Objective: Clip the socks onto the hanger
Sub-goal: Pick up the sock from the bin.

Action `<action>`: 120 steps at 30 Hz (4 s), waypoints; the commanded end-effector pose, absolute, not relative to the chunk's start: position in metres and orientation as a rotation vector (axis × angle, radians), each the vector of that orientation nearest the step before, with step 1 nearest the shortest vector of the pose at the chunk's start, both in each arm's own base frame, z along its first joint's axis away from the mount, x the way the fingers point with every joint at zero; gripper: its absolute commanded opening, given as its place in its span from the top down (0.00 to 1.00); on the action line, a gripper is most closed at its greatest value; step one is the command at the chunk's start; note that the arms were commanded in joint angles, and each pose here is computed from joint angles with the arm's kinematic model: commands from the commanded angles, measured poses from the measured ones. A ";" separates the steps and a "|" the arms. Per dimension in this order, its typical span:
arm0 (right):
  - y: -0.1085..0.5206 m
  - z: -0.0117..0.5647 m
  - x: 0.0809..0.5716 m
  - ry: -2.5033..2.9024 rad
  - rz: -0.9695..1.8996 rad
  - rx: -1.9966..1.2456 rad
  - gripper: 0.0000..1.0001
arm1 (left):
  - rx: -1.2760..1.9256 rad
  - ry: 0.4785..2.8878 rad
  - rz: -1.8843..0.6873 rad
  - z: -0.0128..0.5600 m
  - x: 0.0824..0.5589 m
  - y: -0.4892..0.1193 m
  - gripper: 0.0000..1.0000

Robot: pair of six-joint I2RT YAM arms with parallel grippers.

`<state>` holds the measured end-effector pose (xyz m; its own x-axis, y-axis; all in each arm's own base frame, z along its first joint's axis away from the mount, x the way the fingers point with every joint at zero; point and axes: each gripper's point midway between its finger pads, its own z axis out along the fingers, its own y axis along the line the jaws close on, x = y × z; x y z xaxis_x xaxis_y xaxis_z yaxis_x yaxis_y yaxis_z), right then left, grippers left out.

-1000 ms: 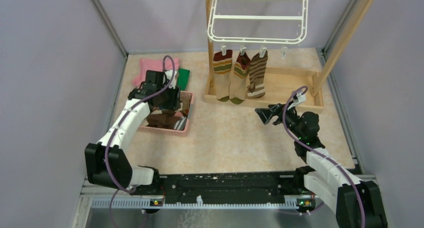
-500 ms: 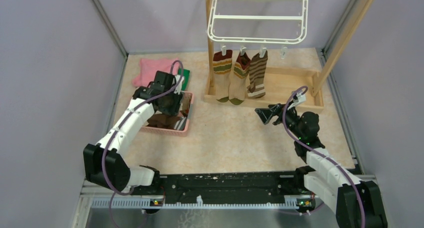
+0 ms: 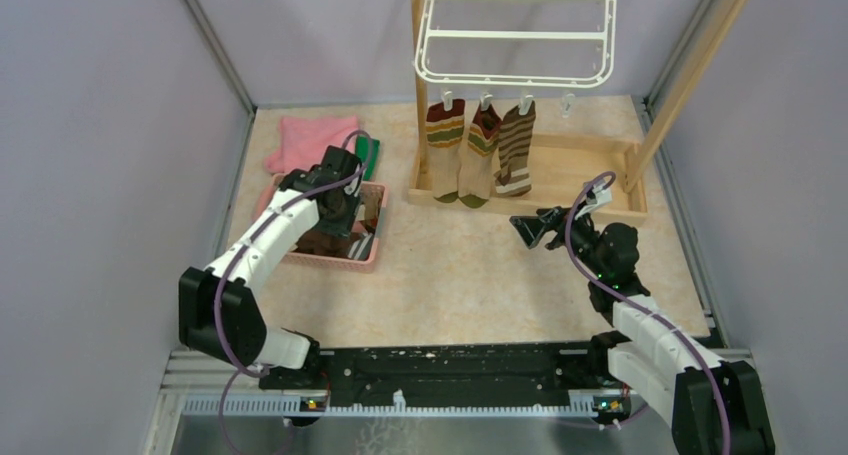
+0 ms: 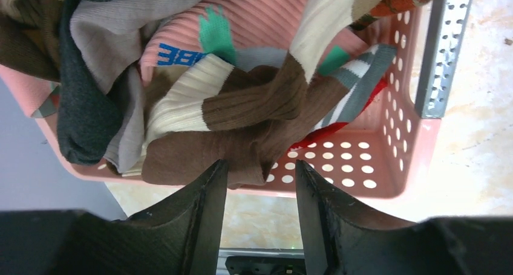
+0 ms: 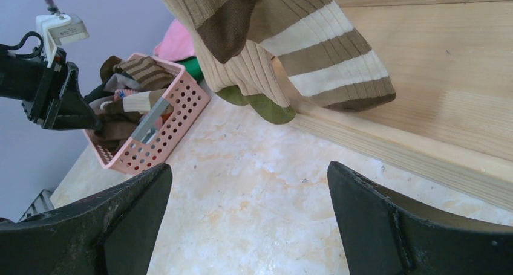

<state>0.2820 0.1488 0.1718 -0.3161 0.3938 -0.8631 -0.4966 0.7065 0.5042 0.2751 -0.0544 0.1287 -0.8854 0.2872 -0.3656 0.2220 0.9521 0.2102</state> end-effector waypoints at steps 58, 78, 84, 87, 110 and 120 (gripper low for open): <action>0.154 0.192 0.280 1.605 0.884 -0.137 0.02 | -0.266 1.977 -0.090 0.264 0.369 0.013 0.13; 0.157 0.196 0.278 1.597 0.872 -0.156 0.01 | -0.686 2.165 -0.094 0.141 0.415 0.085 0.39; 0.157 0.197 0.278 1.597 0.870 -0.158 0.01 | -0.671 2.172 -0.107 0.159 0.409 0.085 0.90; 0.157 0.196 0.278 1.599 0.870 -0.158 0.01 | -0.635 2.104 -0.109 0.191 0.399 0.081 1.00; 0.159 0.197 0.277 1.600 0.881 -0.170 0.01 | 0.091 1.653 -0.395 0.343 0.319 -0.020 1.00; 0.159 0.197 0.277 1.600 0.878 -0.170 0.02 | 0.338 1.632 -0.601 0.343 0.302 -0.062 1.00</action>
